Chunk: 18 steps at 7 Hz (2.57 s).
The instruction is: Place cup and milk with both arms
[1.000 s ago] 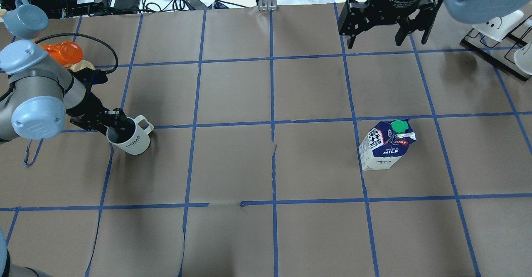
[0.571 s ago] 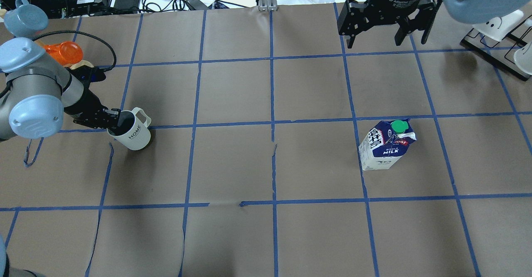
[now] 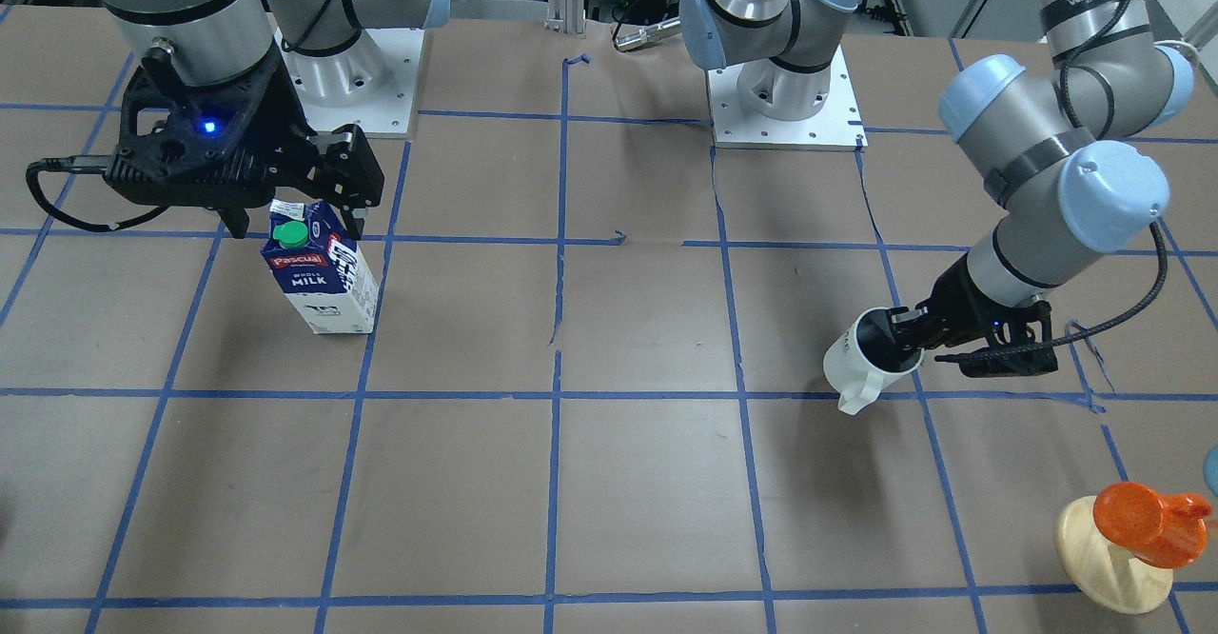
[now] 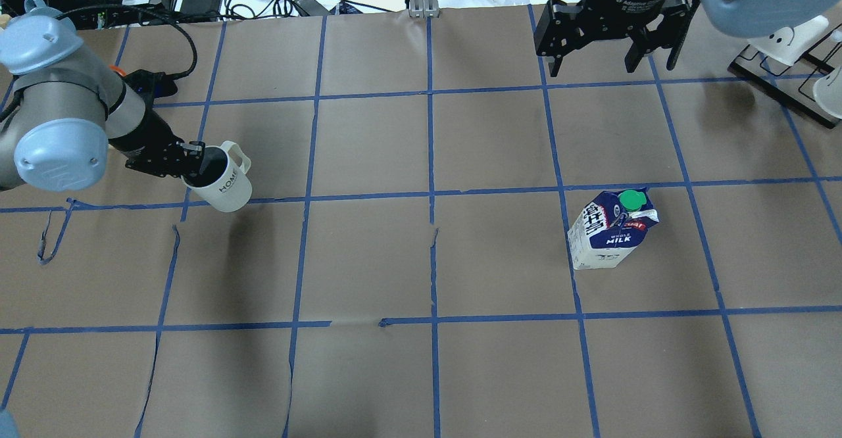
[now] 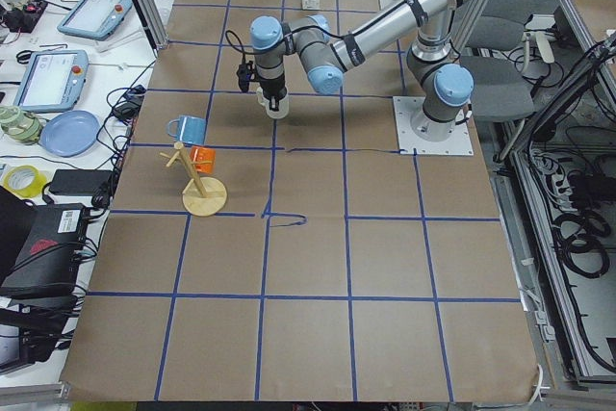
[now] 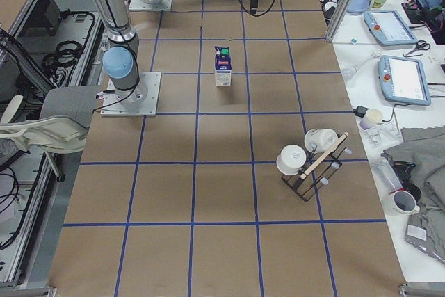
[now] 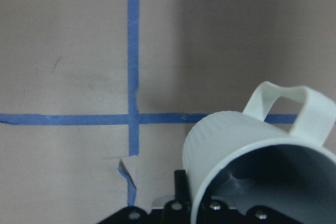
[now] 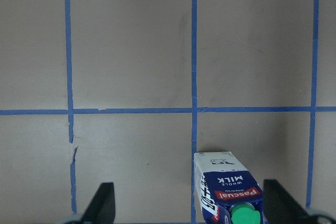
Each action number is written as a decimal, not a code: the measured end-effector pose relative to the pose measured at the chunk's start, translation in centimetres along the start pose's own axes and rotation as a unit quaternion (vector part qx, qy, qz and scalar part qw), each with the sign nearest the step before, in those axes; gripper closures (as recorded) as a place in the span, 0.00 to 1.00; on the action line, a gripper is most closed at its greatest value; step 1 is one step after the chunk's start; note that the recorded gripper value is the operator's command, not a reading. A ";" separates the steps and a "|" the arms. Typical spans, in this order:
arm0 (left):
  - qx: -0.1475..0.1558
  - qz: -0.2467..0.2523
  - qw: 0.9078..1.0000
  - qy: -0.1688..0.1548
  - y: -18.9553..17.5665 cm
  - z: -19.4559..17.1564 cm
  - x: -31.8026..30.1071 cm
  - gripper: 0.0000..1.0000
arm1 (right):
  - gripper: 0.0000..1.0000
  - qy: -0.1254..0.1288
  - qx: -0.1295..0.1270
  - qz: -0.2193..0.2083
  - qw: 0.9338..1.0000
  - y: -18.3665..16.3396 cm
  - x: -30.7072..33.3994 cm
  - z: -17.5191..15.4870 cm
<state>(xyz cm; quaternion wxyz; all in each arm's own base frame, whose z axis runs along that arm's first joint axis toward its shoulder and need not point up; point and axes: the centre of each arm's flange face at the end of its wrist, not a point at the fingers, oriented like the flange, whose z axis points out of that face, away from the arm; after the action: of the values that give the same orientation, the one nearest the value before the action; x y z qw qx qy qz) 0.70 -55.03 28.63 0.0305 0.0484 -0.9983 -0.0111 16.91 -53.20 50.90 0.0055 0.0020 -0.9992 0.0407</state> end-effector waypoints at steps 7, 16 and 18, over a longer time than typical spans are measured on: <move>0.053 -0.044 0.997 0.023 6.1 3.2 29.2 0.96 | 0.00 -0.001 0.000 0.000 1.000 0.0 0.0 0.0; 0.087 -0.041 0.995 0.036 0.4 4.6 31.2 0.00 | 0.00 -0.001 0.000 0.000 1.000 0.0 0.0 0.0; 0.092 -0.018 0.995 0.028 -1.4 -0.6 26.6 0.00 | 0.00 -0.001 0.000 0.000 1.000 0.0 0.0 0.0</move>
<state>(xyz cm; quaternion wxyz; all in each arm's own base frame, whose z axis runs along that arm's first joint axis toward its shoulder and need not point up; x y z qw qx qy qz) -25.59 -59.07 30.77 0.0535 0.0692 -0.9928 0.0817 16.92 -53.20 50.90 0.0049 0.0022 -0.9992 0.0406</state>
